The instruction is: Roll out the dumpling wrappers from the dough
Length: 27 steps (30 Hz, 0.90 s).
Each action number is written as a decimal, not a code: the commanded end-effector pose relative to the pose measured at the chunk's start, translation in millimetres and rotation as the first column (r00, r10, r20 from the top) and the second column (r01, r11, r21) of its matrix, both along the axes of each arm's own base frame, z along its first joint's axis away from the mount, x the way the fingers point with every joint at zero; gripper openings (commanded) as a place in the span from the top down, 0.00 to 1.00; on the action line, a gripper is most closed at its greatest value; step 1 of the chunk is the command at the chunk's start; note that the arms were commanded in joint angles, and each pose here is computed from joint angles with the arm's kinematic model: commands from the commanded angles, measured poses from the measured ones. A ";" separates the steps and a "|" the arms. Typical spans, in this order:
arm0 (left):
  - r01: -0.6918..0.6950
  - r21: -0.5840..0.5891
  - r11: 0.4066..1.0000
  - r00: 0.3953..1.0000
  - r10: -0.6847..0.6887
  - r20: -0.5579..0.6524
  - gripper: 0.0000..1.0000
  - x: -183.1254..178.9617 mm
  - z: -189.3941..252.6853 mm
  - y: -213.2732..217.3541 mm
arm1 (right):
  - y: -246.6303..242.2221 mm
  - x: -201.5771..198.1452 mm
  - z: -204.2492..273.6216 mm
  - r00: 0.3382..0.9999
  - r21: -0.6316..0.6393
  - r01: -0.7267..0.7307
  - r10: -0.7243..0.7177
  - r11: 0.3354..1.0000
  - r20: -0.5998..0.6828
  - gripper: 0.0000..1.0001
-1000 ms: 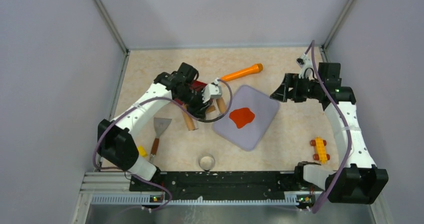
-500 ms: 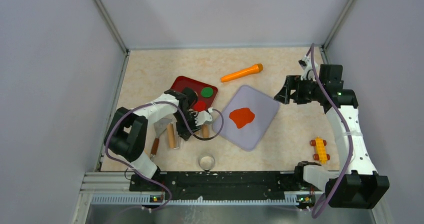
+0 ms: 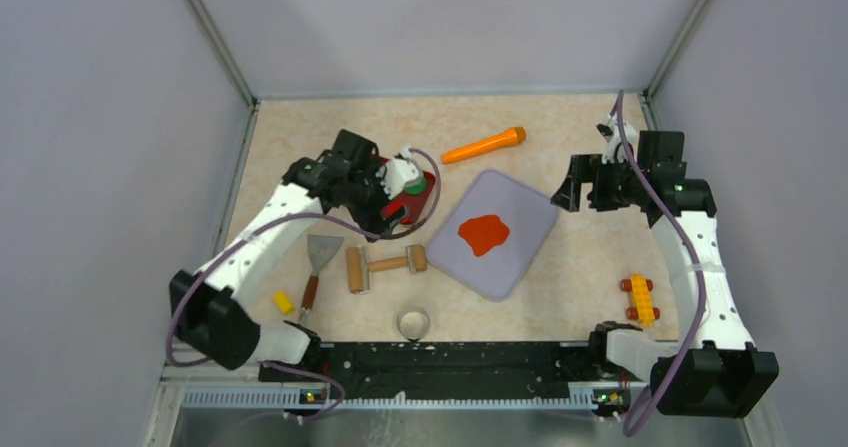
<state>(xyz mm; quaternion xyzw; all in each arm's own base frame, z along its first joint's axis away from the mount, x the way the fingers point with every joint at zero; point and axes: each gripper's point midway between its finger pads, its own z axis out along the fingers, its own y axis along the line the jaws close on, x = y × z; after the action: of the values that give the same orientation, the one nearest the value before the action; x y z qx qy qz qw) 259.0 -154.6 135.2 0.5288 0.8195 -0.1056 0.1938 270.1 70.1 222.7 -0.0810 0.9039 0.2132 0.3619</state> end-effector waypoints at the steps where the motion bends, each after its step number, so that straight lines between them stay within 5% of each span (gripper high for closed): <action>1: -0.253 -0.244 0.936 0.952 0.286 0.111 0.01 11.2 71.7 -12.6 | -8.5 1.4 4.9 0.997 -0.010 0.078 -0.078 0.997 -0.002 0.08; 7: -0.264 -0.338 0.903 0.959 0.210 -0.189 0.01 -36.3 26.6 -43.0 | -8.8 -13.8 -21.6 1.000 -0.062 -0.010 0.009 0.998 -0.021 0.06; 14: -0.376 -0.260 0.890 0.900 0.284 -0.331 0.01 -67.4 -15.9 -32.0 | -9.1 -22.2 -19.6 0.998 -0.098 -0.069 0.070 0.993 0.005 0.05; 21: -0.393 -0.226 0.891 0.858 0.266 -0.440 0.01 -75.2 -34.2 -38.1 | -31.3 -14.3 -25.0 0.999 -0.191 0.038 -0.032 0.981 0.036 0.01; 27: -0.356 -0.226 0.907 0.854 0.217 -0.473 0.26 -81.6 -37.1 -45.3 | -39.4 -7.2 -5.8 0.994 -0.233 0.063 -0.039 0.970 0.103 0.03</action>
<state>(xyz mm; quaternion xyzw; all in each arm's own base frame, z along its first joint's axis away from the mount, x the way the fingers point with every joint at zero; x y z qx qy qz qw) 177.4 -186.8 87.6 0.3092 0.9019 -0.2876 0.0908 251.1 41.0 191.1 -0.1012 0.9226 0.1236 0.3511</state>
